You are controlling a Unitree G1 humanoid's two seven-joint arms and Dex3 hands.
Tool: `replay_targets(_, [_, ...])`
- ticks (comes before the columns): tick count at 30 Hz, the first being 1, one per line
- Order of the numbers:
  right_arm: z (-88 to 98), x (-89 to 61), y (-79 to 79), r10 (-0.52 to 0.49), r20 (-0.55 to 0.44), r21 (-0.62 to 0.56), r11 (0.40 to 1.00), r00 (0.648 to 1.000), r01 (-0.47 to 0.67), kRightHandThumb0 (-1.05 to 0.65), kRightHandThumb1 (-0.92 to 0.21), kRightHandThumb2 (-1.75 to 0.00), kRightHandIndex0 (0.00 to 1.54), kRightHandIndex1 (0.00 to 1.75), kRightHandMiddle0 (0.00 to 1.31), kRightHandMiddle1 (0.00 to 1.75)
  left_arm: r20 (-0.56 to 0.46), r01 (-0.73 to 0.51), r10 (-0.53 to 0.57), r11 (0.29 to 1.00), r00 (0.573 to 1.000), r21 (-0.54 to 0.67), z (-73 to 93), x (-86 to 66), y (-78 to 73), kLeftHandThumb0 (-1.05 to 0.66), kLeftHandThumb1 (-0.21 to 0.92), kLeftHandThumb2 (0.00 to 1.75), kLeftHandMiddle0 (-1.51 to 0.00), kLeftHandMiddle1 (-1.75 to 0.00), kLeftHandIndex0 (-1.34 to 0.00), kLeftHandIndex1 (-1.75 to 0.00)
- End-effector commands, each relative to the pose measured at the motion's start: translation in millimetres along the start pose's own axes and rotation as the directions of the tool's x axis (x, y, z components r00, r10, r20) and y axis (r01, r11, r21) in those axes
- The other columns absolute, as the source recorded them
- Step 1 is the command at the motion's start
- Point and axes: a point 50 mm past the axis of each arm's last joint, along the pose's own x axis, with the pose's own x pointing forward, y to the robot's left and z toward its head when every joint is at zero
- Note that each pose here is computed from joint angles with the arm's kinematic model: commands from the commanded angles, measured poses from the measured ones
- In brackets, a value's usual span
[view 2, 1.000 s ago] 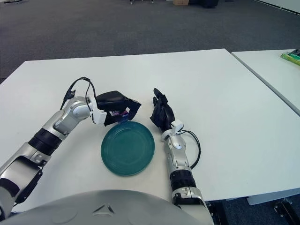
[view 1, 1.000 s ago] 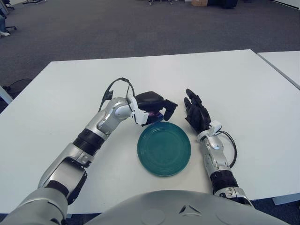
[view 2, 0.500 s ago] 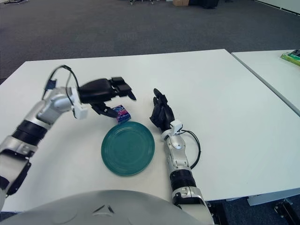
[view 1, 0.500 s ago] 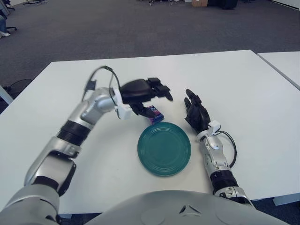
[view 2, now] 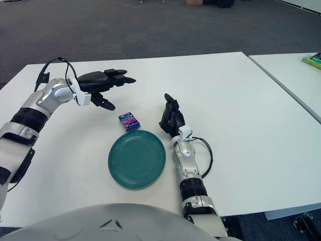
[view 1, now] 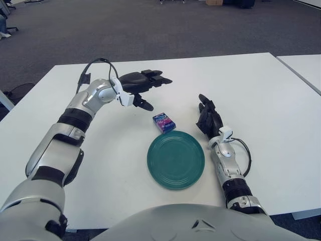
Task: Put the gum into the plate.
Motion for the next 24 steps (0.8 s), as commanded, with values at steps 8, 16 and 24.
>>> replay_targets(8, [-53.1,-29.6,-4.9,-0.08,-0.297,0.002,0.996,0.951,0.084,-0.74,-0.92,-0.95,0.11,0.02,0.0,0.53,-0.025,0.147,-0.145,0.979,0.989,0.144,-7.2,-2.3,-10.6,-1.05,0.92,0.28,0.0,0.0,0.0,-0.28])
replay_targets(16, [-55.5,-30.5,-5.4,-0.076,-0.316,0.016,0.996,0.946,0.086,-0.74,-0.92,-0.95,0.1,0.01,0.0,0.53,-0.04,0.222,-0.219,0.95,0.975,0.217,-9.0,1.3,-16.0,-1.05,0.92,0.21,0.0,0.0,0.0,-0.18])
replay_targets(24, [-57.4,-33.6,-6.4,-0.078,-0.322,0.007,0.996,0.944,0.084,-0.74,-0.92,-0.94,0.11,0.01,0.0,0.5,-0.018,0.263,-0.265,0.945,0.964,0.194,-6.3,7.7,-22.0,-1.05,0.92,0.18,0.0,0.0,0.0,-0.31])
